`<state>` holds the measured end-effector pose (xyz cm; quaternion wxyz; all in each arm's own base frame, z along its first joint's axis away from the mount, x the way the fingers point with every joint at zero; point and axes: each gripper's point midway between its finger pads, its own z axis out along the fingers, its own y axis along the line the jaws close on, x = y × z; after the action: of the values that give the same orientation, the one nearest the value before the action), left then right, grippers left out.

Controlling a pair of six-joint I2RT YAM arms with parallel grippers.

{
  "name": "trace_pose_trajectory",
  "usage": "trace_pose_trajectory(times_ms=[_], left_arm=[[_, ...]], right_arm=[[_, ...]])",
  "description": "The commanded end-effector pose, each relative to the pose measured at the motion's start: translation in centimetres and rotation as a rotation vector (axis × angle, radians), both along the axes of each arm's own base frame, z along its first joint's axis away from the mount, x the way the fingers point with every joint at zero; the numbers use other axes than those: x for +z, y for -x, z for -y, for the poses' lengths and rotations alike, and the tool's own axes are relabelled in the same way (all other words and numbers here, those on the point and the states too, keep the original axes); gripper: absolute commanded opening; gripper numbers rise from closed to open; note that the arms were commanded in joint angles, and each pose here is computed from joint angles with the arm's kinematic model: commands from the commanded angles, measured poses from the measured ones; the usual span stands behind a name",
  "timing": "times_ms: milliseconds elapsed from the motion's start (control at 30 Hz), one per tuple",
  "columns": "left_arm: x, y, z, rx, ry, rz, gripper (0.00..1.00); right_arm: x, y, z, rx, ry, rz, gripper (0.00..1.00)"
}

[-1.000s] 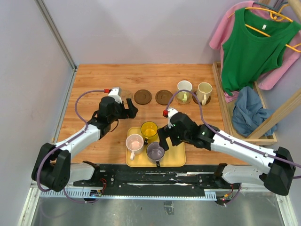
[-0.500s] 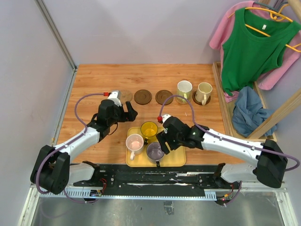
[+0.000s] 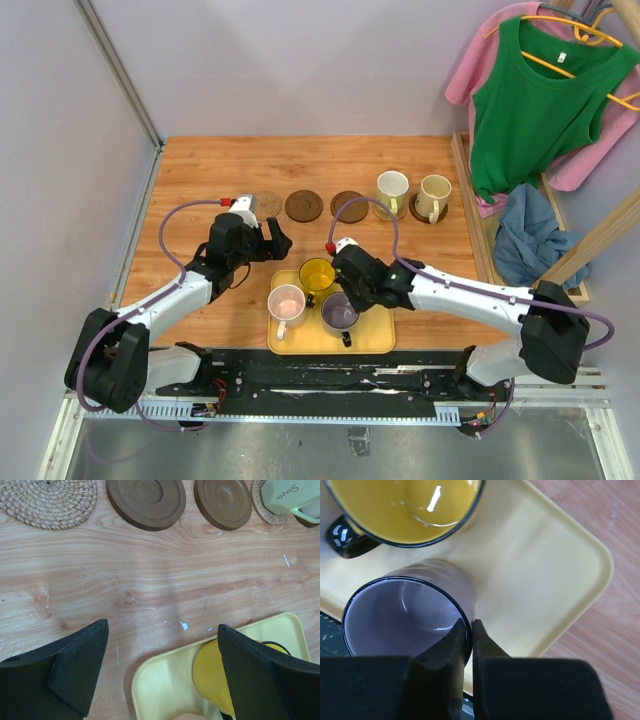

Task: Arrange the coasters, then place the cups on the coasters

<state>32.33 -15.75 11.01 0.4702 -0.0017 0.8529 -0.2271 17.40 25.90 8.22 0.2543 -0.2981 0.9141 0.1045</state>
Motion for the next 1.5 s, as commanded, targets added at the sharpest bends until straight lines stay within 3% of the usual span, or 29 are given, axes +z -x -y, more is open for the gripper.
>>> trace_pose_trajectory(times_ms=[0,200,333,433,533,633,767,1067,1467], left_arm=[[0.4,-0.3,0.2,-0.007,0.023,0.022,0.94],[0.2,-0.5,0.4,-0.011,0.023,0.019,0.94],[0.1,-0.5,0.4,-0.011,0.024,0.018,0.94],[0.3,-0.5,0.4,-0.012,0.022,0.02,0.94],[0.4,-0.4,0.3,-0.011,0.022,0.024,0.94],[0.3,-0.4,0.3,-0.011,0.024,0.023,0.94],[0.3,-0.4,0.4,-0.014,0.026,0.022,0.94],[0.5,-0.4,0.4,-0.014,0.026,0.027,0.94],[0.9,-0.4,0.4,-0.022,0.021,0.03,0.94]], right_arm=[[1.4,-1.8,1.9,-0.085,0.1,0.108,0.03],[2.4,-4.5,3.7,-0.186,0.182,0.224,0.02],[2.6,-6.0,3.7,-0.206,0.159,0.245,0.09],[2.8,-6.6,3.9,-0.208,0.158,0.248,0.32],[3.5,-6.7,4.3,-0.214,0.151,0.268,0.48],[4.5,-6.5,4.5,-0.228,0.118,0.28,0.77],[5.2,-5.3,4.5,-0.233,0.041,0.252,0.99],[4.0,-1.7,2.1,-0.204,-0.171,0.099,0.98],[1.6,0.1,1.2,-0.221,-0.129,0.035,0.98]])
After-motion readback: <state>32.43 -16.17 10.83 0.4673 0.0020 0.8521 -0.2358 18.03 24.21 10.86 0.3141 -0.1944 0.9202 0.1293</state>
